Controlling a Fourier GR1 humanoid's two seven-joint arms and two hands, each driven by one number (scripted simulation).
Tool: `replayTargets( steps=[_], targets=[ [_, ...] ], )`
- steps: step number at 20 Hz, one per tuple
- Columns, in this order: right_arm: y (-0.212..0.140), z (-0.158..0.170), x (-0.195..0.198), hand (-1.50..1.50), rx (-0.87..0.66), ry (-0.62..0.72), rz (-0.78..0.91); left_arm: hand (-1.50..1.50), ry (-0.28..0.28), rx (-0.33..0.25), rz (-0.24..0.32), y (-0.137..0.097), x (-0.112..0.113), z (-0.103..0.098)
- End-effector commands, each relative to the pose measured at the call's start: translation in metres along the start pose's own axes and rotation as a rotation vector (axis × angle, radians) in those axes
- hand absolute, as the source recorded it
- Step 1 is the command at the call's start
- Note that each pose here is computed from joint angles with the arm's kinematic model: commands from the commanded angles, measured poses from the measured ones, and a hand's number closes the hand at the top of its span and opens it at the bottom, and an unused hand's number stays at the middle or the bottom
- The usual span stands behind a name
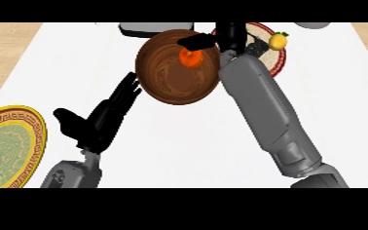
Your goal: Pick the squash from the placemat and place it in the bowl
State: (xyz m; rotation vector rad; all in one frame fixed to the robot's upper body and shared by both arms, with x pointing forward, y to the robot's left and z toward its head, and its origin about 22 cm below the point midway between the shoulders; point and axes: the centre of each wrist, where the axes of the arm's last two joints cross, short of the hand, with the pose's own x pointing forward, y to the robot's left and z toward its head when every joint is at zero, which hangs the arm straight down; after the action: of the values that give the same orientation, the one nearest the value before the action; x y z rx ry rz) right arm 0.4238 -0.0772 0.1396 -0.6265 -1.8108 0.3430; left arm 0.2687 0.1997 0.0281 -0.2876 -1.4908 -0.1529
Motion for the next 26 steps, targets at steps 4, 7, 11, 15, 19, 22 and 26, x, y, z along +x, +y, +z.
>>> replayTargets(
  steps=[4, 7, 11, 15, 19, 22, 26],
  targets=[
    [-0.017, 0.052, 0.000, -1.50, -0.050, -0.176, -0.320, 0.00, 0.024, 0.037, 0.015, 0.000, -0.016, 0.011],
    [-0.034, 0.086, -0.003, -1.50, -0.024, -0.188, -0.408, 0.00, 0.027, 0.078, 0.011, 0.003, 0.007, 0.005],
    [-0.056, 0.139, 0.010, -1.50, -0.007, -0.282, -0.454, 0.00, 0.035, 0.109, 0.021, 0.014, -0.010, 0.014],
    [-0.073, 0.206, 0.000, -1.50, 0.013, -0.283, -0.480, 0.00, 0.022, 0.115, 0.011, 0.024, -0.007, 0.021],
    [-0.100, 0.264, -0.015, 1.50, 0.074, -0.296, -0.431, 0.00, 0.037, 0.131, 0.032, 0.015, -0.017, 0.026],
    [-0.115, 0.308, -0.021, 1.50, 0.099, -0.252, -0.436, 0.00, 0.038, 0.142, 0.022, 0.025, -0.011, 0.028],
    [-0.114, 0.366, -0.023, 1.50, 0.244, -0.192, -0.423, 0.00, 0.031, 0.143, 0.022, 0.028, -0.013, 0.029]
  ],
)
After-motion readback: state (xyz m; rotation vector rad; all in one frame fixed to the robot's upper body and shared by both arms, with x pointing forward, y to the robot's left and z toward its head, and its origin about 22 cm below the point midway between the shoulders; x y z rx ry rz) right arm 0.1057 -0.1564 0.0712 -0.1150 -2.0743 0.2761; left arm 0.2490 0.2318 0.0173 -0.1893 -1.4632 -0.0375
